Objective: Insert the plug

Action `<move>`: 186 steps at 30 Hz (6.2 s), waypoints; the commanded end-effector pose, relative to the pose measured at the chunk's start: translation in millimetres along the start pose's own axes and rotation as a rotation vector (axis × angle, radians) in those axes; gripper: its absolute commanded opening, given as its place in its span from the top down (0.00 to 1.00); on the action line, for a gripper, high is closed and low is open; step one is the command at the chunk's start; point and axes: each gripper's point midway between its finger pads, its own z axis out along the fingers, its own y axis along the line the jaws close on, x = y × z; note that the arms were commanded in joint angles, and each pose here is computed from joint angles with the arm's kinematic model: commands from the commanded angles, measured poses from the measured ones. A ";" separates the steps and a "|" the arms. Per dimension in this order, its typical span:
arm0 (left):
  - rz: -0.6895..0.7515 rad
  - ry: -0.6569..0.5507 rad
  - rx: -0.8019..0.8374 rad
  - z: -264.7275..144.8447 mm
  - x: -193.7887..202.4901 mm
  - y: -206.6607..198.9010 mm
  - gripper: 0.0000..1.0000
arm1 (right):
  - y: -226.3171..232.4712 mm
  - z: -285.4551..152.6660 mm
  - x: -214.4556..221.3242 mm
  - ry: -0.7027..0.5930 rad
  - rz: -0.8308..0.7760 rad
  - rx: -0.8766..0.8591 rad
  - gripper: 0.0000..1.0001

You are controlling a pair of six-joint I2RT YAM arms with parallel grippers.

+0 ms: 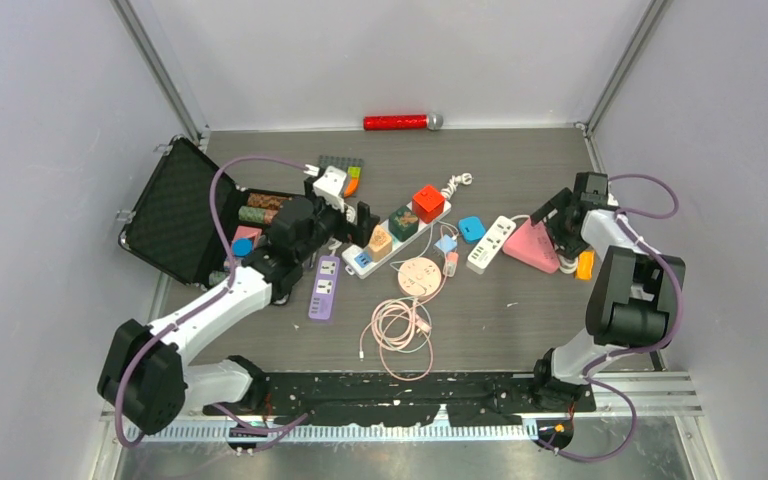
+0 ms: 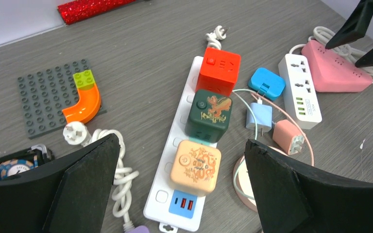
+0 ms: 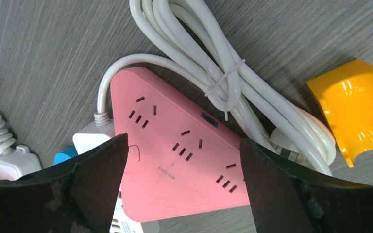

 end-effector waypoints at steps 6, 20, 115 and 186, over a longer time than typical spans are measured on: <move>-0.056 -0.117 0.089 24.0 -49.3 -22.5 0.01 | 9.4 11.8 16.9 0.074 -0.002 -0.090 0.11; -0.212 0.081 0.202 38.6 -37.5 -75.9 0.09 | -1.2 -25.0 59.9 0.154 0.100 -0.143 0.11; -0.921 0.278 0.237 204.4 155.7 -290.7 0.61 | -1.5 -31.9 99.9 0.259 0.410 -0.202 0.20; -1.260 0.389 0.625 141.4 9.5 -234.3 1.00 | 82.1 -117.3 66.6 0.072 0.227 -0.966 0.46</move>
